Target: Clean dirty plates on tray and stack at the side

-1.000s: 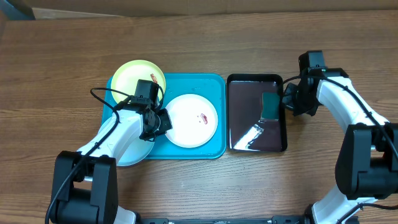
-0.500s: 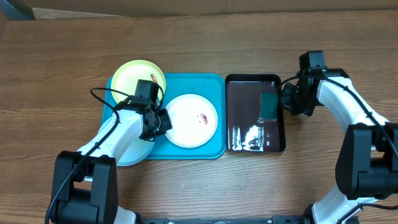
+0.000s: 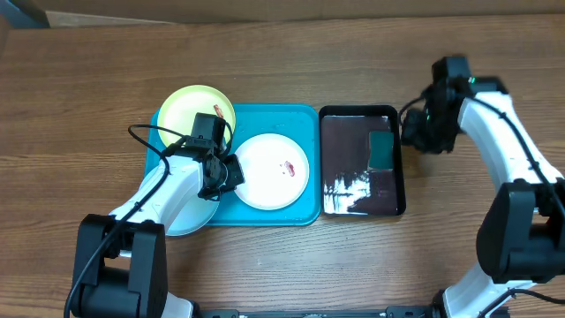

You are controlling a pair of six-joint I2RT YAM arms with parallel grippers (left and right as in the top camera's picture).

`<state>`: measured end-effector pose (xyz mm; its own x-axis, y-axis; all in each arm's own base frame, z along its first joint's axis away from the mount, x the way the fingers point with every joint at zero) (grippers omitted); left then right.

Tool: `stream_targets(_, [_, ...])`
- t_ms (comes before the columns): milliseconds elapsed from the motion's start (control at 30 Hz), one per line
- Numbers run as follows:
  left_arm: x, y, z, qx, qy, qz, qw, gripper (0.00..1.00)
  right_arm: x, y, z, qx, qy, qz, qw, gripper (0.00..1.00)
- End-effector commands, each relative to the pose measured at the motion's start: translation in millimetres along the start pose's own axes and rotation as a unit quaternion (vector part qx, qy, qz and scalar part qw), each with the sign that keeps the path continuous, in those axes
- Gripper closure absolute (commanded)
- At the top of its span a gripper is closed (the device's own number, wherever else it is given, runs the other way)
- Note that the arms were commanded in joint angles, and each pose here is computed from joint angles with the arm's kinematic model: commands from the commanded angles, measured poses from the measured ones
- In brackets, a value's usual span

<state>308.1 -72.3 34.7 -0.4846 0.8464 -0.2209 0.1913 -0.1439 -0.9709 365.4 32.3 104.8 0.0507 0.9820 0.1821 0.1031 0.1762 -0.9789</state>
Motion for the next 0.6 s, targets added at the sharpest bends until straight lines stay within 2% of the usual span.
stream_targets(0, [0,-1,-4,-0.006,0.011,-0.004,1.000,0.96,24,-37,-24,-0.050,-0.065,-0.014,0.997,0.59])
stream_targets(300, [0,-1,-3,-0.005,0.011,-0.005,1.000,0.96,46,-21,-7,-0.020,-0.098,-0.015,0.995,0.51])
stream_targets(567, [0,-1,-3,-0.005,0.011,-0.005,1.000,0.96,39,11,9,-0.003,-0.128,0.064,0.990,0.47])
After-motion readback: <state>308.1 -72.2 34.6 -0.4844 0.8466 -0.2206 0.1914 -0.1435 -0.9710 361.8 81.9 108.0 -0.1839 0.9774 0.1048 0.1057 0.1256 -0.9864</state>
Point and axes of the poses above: each gripper's point midway between its finger pads, its own y axis out along the fingers, its own x axis along the line the jaws close on, z = x × y, the point moved 2 cm from there along -y, back along the fingers, and after that the axes turned 13 degrees about -y, right-handed, at the moved point
